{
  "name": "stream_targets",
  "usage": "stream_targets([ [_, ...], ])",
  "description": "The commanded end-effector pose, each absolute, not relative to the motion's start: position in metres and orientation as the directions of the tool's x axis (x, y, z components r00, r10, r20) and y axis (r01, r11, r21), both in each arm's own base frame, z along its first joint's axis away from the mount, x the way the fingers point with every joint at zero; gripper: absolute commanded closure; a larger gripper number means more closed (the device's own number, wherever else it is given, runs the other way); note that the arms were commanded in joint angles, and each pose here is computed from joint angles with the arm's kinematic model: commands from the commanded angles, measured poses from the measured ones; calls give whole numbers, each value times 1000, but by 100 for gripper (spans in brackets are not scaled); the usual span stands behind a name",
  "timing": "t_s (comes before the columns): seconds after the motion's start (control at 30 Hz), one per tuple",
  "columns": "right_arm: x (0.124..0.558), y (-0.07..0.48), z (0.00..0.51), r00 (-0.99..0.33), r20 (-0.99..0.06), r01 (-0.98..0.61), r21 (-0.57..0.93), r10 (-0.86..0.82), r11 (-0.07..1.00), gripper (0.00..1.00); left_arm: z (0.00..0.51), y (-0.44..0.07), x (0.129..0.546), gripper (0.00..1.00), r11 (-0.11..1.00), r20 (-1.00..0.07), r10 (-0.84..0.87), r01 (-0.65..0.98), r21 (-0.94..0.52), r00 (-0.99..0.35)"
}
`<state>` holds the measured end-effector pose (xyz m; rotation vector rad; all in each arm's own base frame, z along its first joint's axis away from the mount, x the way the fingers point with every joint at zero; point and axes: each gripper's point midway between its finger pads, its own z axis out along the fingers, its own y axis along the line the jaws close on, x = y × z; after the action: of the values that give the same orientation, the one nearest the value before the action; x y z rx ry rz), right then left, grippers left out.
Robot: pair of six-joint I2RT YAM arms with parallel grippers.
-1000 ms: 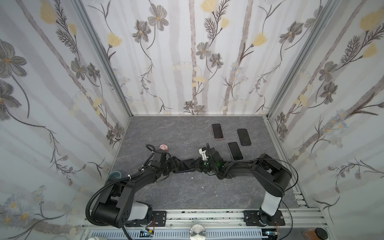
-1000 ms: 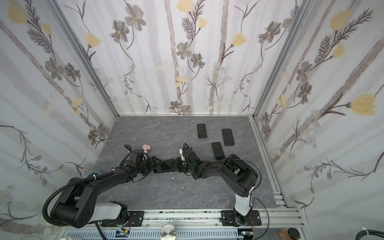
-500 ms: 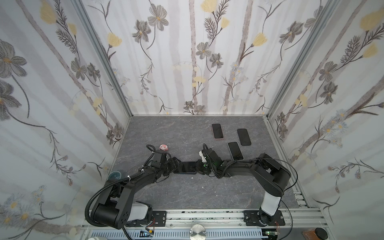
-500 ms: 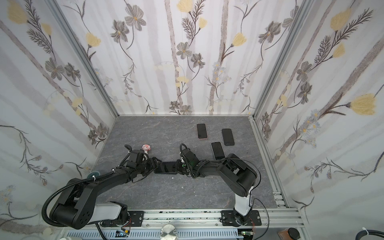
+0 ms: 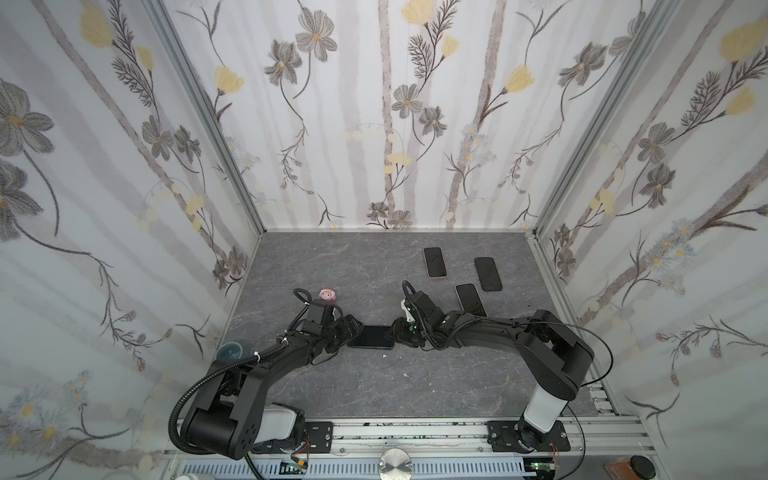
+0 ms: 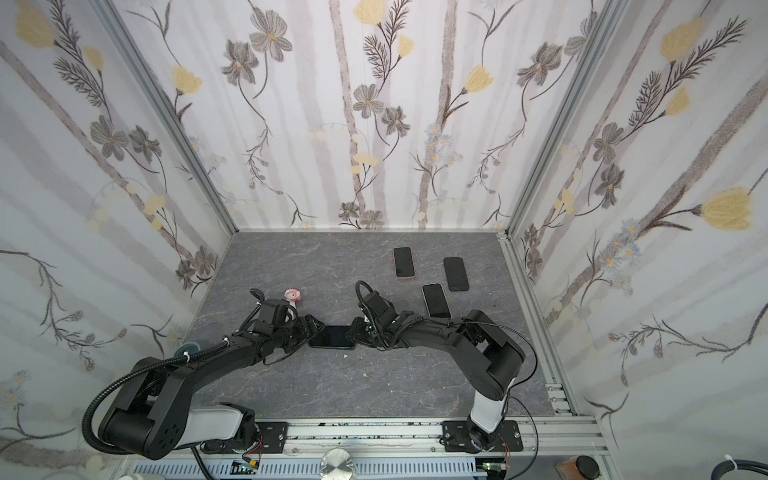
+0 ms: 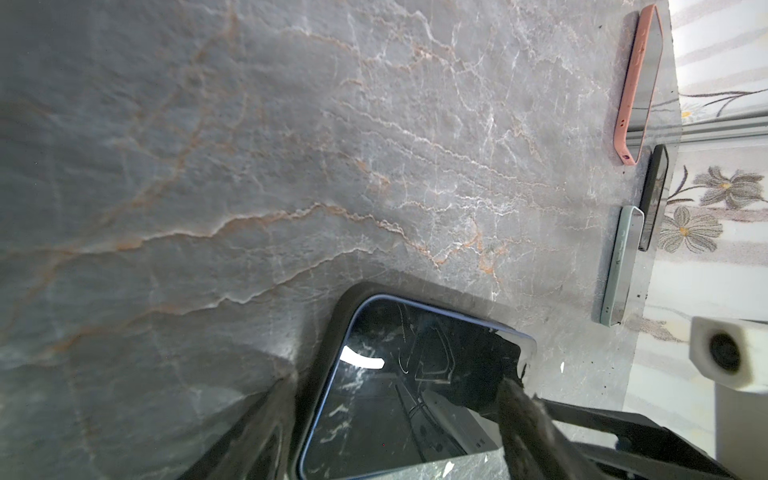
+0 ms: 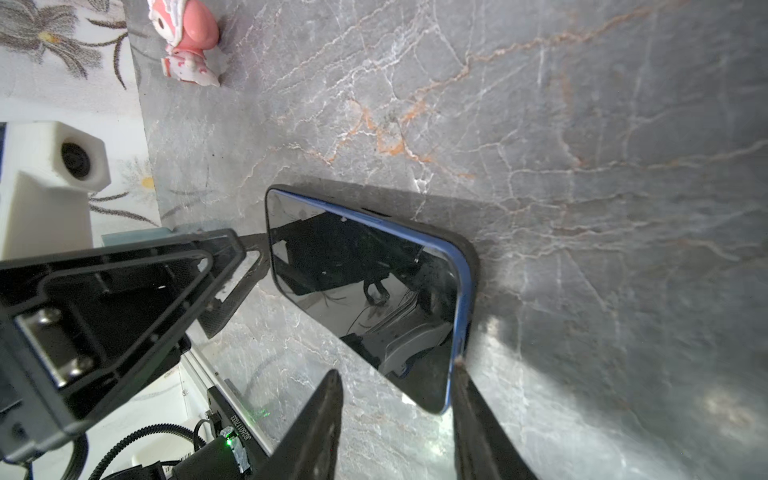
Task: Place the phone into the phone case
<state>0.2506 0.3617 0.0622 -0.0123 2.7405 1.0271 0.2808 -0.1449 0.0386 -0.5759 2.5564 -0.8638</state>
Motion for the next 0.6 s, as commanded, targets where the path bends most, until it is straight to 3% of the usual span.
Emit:
stream_targets([
  [0.0, 247, 349, 63, -973, -230, -121, 594, 23, 796, 61, 38, -141, 280, 23, 750, -236, -475, -250, -612, -847],
  [0.13, 247, 340, 54, -977, -212, -113, 579, 16, 807, 73, 36, -139, 280, 24, 758, -239, -472, -252, -602, -849],
  [0.37, 245, 346, 38, -984, -176, -107, 594, -1, 797, 86, 33, -142, 276, 27, 755, -218, -462, -252, -605, -860],
  [0.57, 245, 354, 35, -987, -160, -106, 617, -7, 780, 89, 28, -145, 272, 27, 752, -192, -452, -256, -607, -871],
])
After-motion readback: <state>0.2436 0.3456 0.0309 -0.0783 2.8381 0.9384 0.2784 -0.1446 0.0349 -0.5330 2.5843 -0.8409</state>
